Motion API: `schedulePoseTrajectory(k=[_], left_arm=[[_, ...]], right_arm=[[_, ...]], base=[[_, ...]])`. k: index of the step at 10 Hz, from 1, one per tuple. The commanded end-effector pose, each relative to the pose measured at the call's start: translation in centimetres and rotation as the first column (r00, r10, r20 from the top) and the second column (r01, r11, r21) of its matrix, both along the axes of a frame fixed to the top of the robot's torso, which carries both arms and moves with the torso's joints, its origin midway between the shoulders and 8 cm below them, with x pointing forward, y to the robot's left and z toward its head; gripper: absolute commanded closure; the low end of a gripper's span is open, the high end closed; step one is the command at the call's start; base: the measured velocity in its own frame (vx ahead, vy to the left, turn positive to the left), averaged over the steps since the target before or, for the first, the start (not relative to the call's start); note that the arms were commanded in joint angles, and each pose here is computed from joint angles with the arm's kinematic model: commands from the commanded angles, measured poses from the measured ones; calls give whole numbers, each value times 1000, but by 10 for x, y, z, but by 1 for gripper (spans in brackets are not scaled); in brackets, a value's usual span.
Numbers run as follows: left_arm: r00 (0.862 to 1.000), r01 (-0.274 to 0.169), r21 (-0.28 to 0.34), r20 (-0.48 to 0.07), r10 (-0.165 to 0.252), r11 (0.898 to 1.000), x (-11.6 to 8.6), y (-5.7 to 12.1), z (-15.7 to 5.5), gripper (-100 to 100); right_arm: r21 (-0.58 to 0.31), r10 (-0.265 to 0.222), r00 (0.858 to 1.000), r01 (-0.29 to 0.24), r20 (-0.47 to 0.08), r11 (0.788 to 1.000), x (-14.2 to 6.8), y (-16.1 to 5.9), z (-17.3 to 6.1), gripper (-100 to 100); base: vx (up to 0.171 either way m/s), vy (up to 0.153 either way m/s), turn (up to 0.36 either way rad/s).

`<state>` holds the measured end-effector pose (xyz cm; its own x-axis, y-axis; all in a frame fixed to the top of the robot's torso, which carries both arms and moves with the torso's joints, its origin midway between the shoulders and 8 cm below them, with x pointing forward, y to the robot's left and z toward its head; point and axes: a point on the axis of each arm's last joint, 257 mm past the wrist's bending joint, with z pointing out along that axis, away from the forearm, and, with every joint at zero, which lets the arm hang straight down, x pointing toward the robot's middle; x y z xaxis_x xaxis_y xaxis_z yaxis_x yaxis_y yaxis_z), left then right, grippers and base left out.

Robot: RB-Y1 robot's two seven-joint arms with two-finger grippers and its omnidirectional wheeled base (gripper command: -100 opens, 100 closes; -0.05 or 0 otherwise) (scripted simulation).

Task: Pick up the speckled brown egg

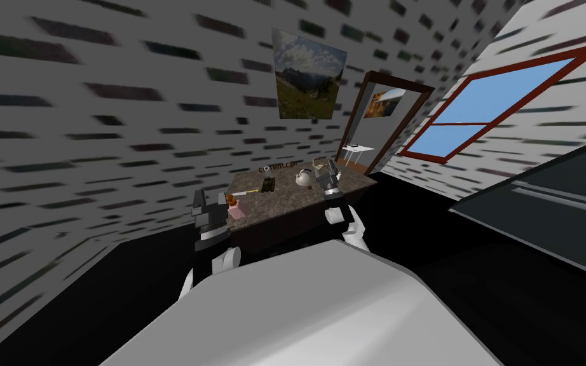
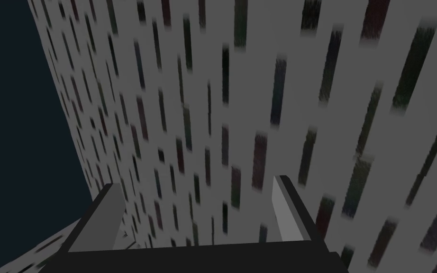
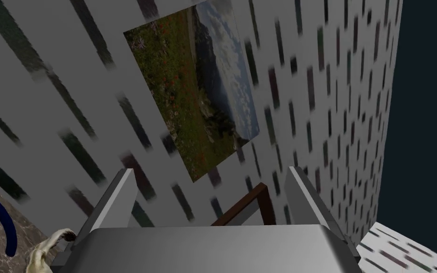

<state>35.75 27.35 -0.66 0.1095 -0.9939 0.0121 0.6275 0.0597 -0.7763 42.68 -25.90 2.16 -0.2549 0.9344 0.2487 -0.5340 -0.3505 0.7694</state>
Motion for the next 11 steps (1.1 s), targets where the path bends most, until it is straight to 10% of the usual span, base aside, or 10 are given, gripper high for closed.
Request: schedulePoseTrajectory(k=[1,11], left_arm=[[1000,0,0,0,0,1000,0,0,0,0],[1000,0,0,0,0,1000,0,0,0,0]], right_arm=[[42,27,999,-26,-37,999,10,-3,-5,-100],[322,186,952,-101,-243,941,76,-20,-57,-100]], base=[[-35,-21,-34],[-19,-20,-33]])
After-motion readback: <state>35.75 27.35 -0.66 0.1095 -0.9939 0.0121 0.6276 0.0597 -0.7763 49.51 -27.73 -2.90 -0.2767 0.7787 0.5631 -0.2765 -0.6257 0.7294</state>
